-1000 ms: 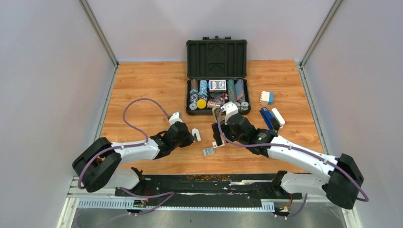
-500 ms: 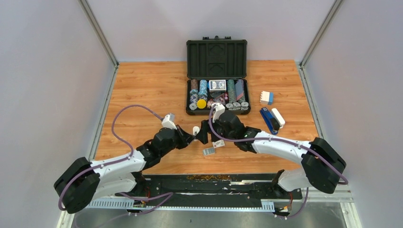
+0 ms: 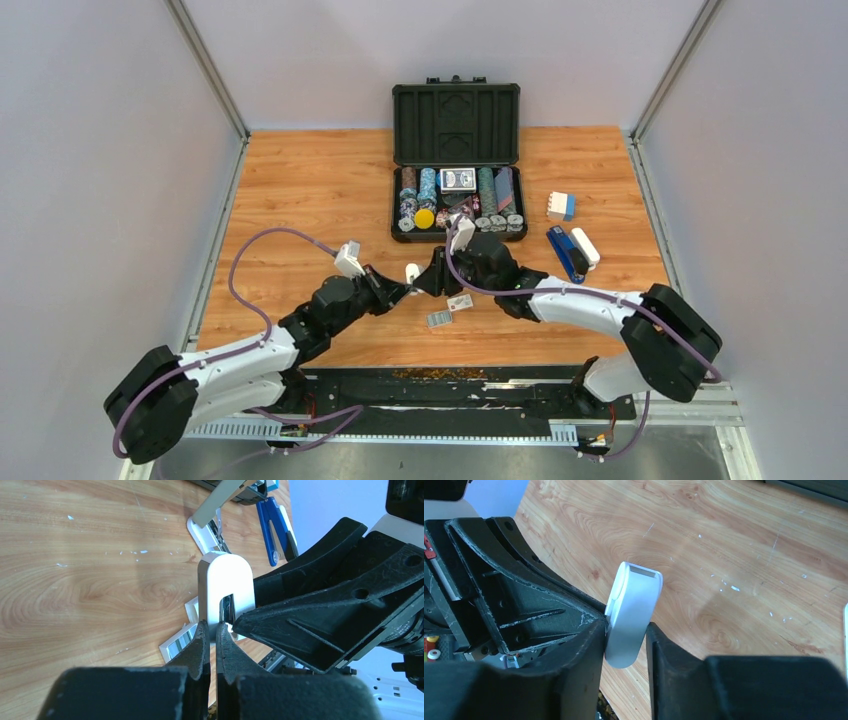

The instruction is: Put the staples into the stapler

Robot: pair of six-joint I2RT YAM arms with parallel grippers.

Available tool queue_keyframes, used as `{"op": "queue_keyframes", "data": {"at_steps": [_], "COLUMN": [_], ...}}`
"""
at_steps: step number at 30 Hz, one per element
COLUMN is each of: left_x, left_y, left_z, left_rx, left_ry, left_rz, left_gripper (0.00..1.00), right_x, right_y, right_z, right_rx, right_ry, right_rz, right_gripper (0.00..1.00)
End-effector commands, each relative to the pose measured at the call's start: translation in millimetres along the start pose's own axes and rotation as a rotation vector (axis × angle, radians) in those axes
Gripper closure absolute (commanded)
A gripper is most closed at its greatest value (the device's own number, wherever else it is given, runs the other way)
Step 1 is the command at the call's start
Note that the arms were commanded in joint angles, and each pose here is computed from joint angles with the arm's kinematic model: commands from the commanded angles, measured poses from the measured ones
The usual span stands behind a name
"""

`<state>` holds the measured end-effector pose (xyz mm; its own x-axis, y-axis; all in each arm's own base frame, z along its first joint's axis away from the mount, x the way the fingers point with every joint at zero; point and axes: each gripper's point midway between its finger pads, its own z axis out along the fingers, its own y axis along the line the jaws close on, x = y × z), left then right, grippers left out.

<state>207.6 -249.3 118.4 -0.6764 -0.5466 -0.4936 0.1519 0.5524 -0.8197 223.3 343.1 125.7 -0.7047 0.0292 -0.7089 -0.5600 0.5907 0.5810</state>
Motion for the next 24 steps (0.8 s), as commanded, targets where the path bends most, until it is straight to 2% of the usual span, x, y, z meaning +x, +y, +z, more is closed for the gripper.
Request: {"op": "queue_keyframes", "data": {"at_steps": [1,3,4,8,11,20,24], "left_x": [-11.1,-12.0,-12.5,-16.0,-23.5,-65.3,-73.8], "left_y": [-16.3,-11.3,-6.3,20.3,38.6,75.7,76.9], "left_z": [-1.5,-1.5,-1.5,-6.9,-16.5,-72.9,-85.8], "left_rx": [0.066,0.043,0.02,-0.094,-0.187,-0.464,-0.522], "left_ry": [-0.045,-0.052,-0.058,-0.094,-0.135,-0.306,-0.32], "left_rz": [-0.027,-0.024,-0.022,-0.008,0.0,0.067,0.088], "left_gripper": [1.0,0.97,0.9,0.51,0.34,0.05,0.0], "right_x": [-13.1,-13.3,-14.2,-15.8,-16.8,6.0,18.3], "right_y": [14.0,13.6,12.6,3.2,-1.2,-25.1,-27.3], "right_z": [4.6,5.7,6.3,11.4,19.5,65.0,84.7], "right_rx": [-0.068,-0.062,-0.055,0.028,0.106,0.409,0.479], "right_ry": [-0.033,-0.026,-0.023,0.01,0.042,0.183,0.227], "right_rz": [-0.001,-0.009,-0.014,-0.04,-0.087,-0.255,-0.309], "right_gripper": [0.7,0.77,0.79,0.84,0.86,0.89,0.89]}}
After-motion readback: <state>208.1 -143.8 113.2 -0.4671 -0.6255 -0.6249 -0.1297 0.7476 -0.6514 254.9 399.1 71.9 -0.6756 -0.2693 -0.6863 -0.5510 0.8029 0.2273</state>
